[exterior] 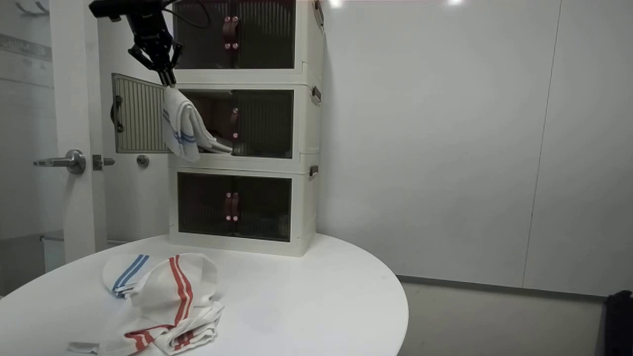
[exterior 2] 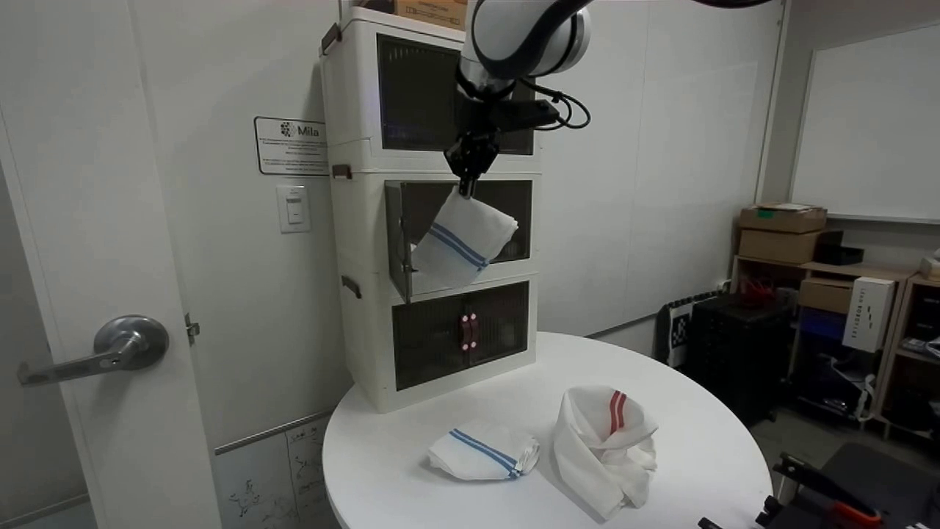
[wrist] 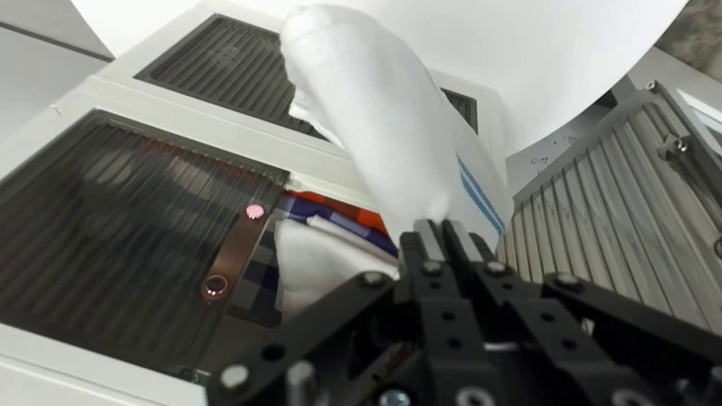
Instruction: Remove one towel from the middle cabinet
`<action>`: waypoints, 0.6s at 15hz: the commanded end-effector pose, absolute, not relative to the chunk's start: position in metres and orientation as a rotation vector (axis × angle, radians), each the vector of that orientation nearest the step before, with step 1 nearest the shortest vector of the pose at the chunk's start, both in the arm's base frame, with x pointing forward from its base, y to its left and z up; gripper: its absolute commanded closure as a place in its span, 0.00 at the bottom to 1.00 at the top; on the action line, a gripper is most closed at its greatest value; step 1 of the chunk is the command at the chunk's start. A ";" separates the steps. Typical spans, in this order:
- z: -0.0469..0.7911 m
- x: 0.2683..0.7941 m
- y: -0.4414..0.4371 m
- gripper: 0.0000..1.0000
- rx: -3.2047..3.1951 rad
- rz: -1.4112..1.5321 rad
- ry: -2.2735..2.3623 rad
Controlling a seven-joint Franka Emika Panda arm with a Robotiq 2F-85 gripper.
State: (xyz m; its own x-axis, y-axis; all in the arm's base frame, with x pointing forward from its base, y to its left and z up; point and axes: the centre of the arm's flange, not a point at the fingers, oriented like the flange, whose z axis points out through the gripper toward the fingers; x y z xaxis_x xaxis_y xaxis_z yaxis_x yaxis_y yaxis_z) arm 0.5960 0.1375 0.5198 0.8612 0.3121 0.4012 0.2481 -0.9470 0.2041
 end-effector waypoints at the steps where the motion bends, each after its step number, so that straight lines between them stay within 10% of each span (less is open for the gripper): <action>1: 0.499 0.583 0.140 0.97 2.911 0.551 0.463; 9: 0.435 0.562 0.158 0.97 2.968 0.302 0.520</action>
State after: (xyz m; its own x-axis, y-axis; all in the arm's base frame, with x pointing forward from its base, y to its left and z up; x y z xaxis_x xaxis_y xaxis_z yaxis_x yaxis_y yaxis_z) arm 0.5720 0.1539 0.4447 0.9188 0.3275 0.2206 0.2949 -0.9406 0.1679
